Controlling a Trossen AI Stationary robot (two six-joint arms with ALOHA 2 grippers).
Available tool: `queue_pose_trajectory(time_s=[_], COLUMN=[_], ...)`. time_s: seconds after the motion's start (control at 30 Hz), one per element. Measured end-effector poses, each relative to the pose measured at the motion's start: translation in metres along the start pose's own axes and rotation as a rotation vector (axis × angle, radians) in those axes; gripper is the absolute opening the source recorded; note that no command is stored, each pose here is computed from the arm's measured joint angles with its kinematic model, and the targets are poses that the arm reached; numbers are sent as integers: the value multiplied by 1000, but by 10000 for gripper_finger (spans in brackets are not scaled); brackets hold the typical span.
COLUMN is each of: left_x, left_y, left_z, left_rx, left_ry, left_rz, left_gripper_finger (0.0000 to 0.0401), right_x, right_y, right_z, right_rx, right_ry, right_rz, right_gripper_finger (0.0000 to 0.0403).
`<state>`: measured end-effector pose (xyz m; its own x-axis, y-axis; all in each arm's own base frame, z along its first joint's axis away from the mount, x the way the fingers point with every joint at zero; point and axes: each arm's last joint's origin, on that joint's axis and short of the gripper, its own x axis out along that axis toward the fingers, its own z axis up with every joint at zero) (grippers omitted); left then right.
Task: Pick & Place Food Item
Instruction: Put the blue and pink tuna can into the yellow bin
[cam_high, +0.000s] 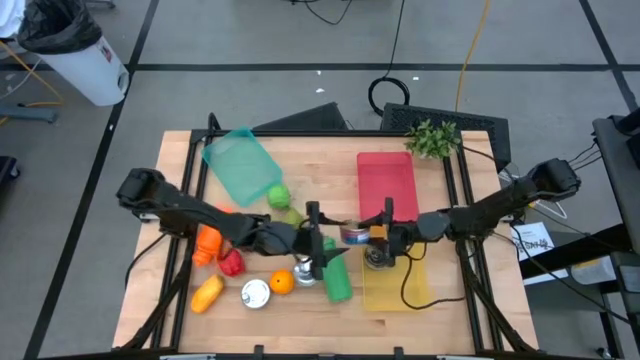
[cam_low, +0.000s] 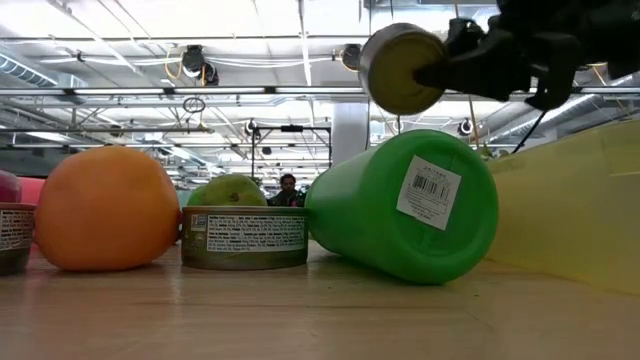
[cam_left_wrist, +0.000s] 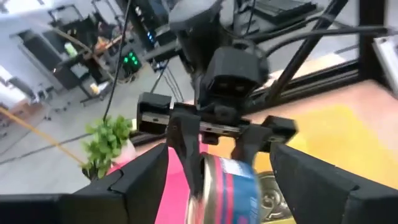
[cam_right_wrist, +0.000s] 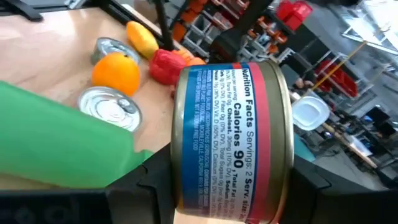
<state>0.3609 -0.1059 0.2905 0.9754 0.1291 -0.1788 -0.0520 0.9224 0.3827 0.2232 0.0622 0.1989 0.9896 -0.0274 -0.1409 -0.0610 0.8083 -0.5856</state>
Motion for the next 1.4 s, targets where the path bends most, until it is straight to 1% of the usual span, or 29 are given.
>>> queue_pose_trajectory(time_s=[0.03, 0.1, 0.17, 0.23, 0.3, 0.37, 0.43, 0.53, 0.63, 0.73, 1.0, 1.17, 1.33, 1.4], left_x=[-5, -15, -21, -23, -20, -18, -14, -9, -6, -4, -1, -1, -1, -1], left_y=[1, 7, 15, 21, 25, 30, 35, 41, 47, 49, 49, 49, 49, 49], left_z=[3, 9, 13, 11, 6, 1, -2, -8, -10, -13, -16, -16, -16, -16], left_rx=[6, -17, -67, -105, -131, -161, -205, -259, -305, -331, -353, -353, -353, -349], left_ry=[9, 7, 12, 40, 75, 100, 110, 132, 129, 141, 149, 148, 149, 149], left_rz=[-10, -15, -16, -23, -26, -16, 5, 22, 23, 22, 27, 26, 26, 26], left_gripper_finger=[296, 299, 298, 296, 293, 289, 286, 282, 280, 283, 298, 295, 284, 279], right_x=[-4, -14, -24, -32, -38, -42, -45, -51, -53, -52, -45, -39, -37, -37], right_y=[2, 8, 16, 23, 29, 36, 42, 49, 52, 54, 62, 61, 63, 63], right_z=[2, 6, 11, 18, 26, 26, 21, 10, 3, 0, -10, -14, -14, -14], right_rx=[-29, -110, -187, -228, -209, -173, -144, -116, -71, -66, -135, -142, -139, -106], right_ry=[25, 81, 118, 130, 135, 147, 189, 291, 348, 375, 437, 463, 453, 454], right_rz=[-11, -34, -46, -45, -29, 12, 57, 109, 121, 125, 137, 108, 115, 108], right_gripper_finger=[181, 181, 181, 181, 181, 181, 181, 181, 181, 181, 181, 181, 181, 181])
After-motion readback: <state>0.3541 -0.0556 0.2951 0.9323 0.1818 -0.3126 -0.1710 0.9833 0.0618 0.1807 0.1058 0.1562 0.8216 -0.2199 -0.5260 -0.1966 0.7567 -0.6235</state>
